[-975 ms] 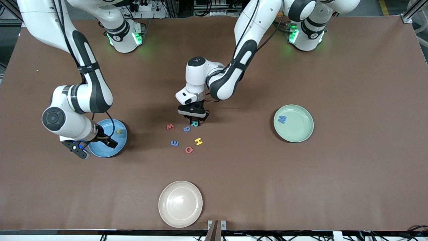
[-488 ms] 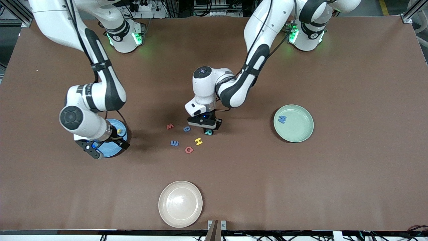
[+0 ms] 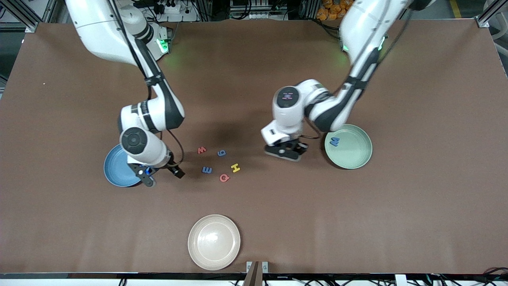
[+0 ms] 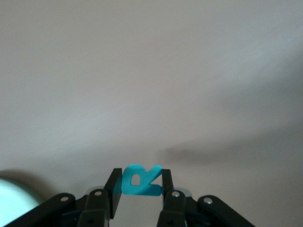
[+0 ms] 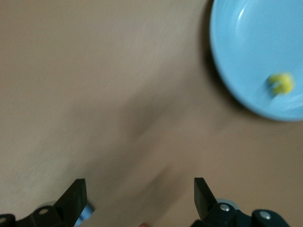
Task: Sort upper and lower case letters into plates
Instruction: 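Place the teal R on the green plate with the left gripper, then grasp the blue 9 with the right gripper while the left gripper returns, then carry the blue 9 onto the blue plate and open the right gripper, then lower the left gripper onto the yellow H and grasp it, then place the H on the green plate while the right gripper reaches the w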
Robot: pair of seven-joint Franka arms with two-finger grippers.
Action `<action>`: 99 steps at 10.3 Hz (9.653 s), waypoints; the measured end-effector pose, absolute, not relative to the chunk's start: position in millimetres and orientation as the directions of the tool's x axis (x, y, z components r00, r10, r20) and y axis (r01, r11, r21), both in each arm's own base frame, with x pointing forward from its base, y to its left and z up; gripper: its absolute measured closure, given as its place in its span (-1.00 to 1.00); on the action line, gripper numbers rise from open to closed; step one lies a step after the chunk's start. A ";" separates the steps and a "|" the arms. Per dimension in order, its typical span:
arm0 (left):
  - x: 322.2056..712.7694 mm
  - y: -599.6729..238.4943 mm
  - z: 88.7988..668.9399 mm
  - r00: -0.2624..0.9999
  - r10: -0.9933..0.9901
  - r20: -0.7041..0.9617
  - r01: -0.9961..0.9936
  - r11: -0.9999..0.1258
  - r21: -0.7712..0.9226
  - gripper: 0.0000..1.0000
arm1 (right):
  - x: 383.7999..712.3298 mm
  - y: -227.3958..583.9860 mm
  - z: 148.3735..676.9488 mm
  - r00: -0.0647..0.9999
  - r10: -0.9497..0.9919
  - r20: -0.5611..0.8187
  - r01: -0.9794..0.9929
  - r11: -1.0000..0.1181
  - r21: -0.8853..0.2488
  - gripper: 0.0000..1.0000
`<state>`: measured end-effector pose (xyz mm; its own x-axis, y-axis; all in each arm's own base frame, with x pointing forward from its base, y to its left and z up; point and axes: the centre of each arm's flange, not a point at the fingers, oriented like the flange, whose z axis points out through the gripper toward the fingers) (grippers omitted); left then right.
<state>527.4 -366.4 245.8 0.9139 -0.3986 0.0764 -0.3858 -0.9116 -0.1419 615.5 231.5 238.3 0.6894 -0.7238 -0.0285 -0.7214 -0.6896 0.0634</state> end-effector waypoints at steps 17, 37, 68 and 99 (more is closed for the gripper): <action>497.5 -298.0 249.3 0.901 -0.433 0.014 -0.429 -0.896 -0.115 -1.00 | 547.9 381.3 168.5 0.498 -0.867 -0.013 -0.867 -0.498 0.019 -1.00; 557.0 -418.4 233.9 0.727 -0.623 0.287 -0.628 -0.773 -0.088 -1.00 | 556.8 372.9 188.8 0.473 -0.881 -0.002 -0.881 -0.473 0.000 0.45; 525.4 -535.1 146.0 0.612 -0.541 0.577 -0.691 -0.721 0.057 -0.30 | 615.4 5.2 263.9 0.768 -0.641 0.001 -0.632 -0.757 0.167 -1.00; 587.8 -409.2 257.0 0.707 -0.693 0.142 -0.703 -0.711 0.027 0.36 | 570.7 244.1 216.1 0.553 -0.833 0.015 -0.833 -0.552 0.023 -1.00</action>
<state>587.8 -409.2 257.0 0.7068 -0.6929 0.1424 -0.7025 -0.7111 0.0268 570.7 244.1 216.1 0.5527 -0.8332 0.0149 -0.8333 -0.5524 0.0232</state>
